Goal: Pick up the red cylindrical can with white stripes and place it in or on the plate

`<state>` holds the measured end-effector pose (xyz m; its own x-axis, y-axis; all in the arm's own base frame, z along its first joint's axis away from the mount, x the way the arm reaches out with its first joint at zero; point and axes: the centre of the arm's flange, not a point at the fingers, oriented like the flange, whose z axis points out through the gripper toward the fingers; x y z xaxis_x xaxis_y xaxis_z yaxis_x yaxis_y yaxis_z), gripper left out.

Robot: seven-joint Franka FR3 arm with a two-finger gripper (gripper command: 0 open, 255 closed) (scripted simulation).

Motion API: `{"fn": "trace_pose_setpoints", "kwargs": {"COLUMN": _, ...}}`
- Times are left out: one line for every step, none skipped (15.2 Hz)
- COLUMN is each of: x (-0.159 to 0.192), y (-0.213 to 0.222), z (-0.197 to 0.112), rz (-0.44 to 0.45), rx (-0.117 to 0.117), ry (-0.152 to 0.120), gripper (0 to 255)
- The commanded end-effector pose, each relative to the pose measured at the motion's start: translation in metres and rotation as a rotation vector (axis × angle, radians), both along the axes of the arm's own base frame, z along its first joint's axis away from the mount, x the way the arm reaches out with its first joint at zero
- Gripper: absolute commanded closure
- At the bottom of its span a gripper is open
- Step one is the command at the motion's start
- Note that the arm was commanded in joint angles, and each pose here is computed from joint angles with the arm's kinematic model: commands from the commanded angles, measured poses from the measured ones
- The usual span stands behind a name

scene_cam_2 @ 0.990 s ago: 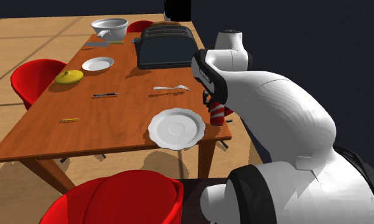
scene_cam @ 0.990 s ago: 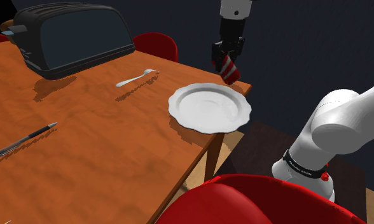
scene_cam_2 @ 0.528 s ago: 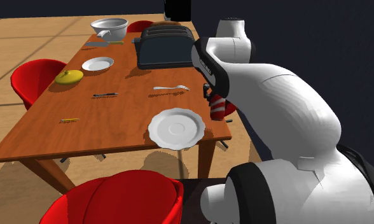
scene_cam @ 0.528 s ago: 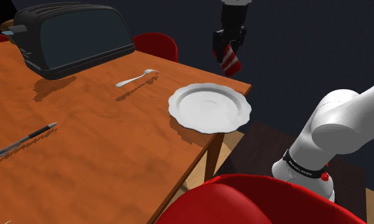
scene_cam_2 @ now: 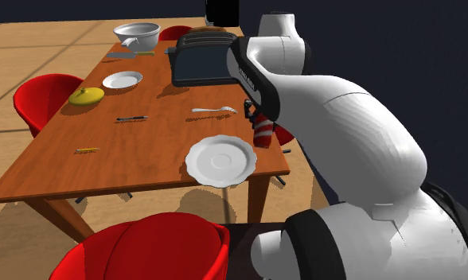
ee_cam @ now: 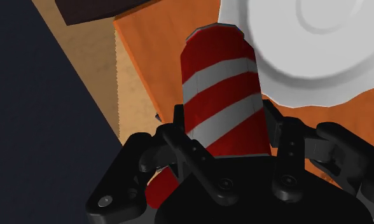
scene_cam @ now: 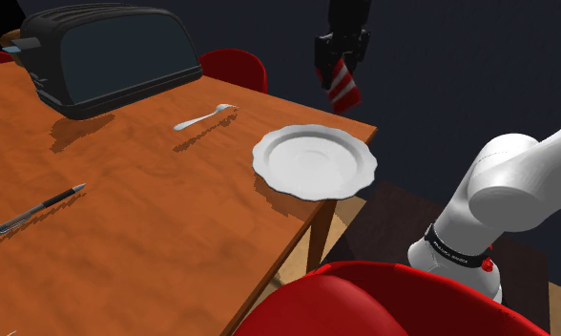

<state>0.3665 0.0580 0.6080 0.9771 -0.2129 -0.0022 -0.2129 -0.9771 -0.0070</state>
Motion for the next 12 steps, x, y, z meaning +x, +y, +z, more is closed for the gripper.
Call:
{"fn": "trace_pose_setpoints", "kwargs": {"x": -0.008, "y": 0.028, "z": 0.002, "rz": -0.001, "rx": 0.000, "ry": 0.000, "gripper": 255}}
{"fn": "trace_pose_setpoints", "kwargs": {"x": -0.011, "y": 0.040, "z": 0.002, "rz": -0.001, "rx": 0.000, "ry": 0.000, "gripper": 255}}
{"fn": "trace_pose_setpoints", "kwargs": {"x": -0.015, "y": 0.053, "z": 0.003, "rz": -0.001, "rx": 0.000, "ry": 0.000, "gripper": 255}}
{"fn": "trace_pose_setpoints", "kwargs": {"x": -0.018, "y": 0.066, "z": 0.003, "rz": -0.001, "rx": 0.000, "ry": 0.000, "gripper": 255}}
{"fn": "trace_pose_setpoints", "kwargs": {"x": -0.022, "y": 0.079, "z": 0.003, "rz": -0.001, "rx": 0.000, "ry": 0.000, "gripper": 255}}
{"fn": "trace_pose_setpoints", "kwargs": {"x": -0.025, "y": 0.091, "z": 0.003, "rz": -0.001, "rx": 0.000, "ry": 0.000, "gripper": 255}}
{"fn": "trace_pose_setpoints", "kwargs": {"x": -0.028, "y": 0.104, "z": 0.003, "rz": -0.001, "rx": 0.000, "ry": 0.000, "gripper": 255}}
{"fn": "trace_pose_setpoints", "kwargs": {"x": -0.032, "y": 0.117, "z": 0.004, "rz": -0.001, "rx": 0.000, "ry": 0.000, "gripper": 255}}
{"fn": "trace_pose_setpoints", "kwargs": {"x": -0.035, "y": 0.130, "z": 0.004, "rz": -0.001, "rx": 0.000, "ry": 0.000, "gripper": 255}}
{"fn": "trace_pose_setpoints", "kwargs": {"x": -0.039, "y": 0.142, "z": 0.004, "rz": -0.001, "rx": 0.000, "ry": 0.000, "gripper": 255}}
{"fn": "trace_pose_setpoints", "kwargs": {"x": -0.041, "y": 0.150, "z": 0.004, "rz": -0.001, "rx": 0.000, "ry": 0.000, "gripper": 255}}
{"fn": "trace_pose_setpoints", "kwargs": {"x": -0.041, "y": 0.150, "z": -0.001, "rz": -0.001, "rx": 0.000, "ry": 0.000, "gripper": 255}}
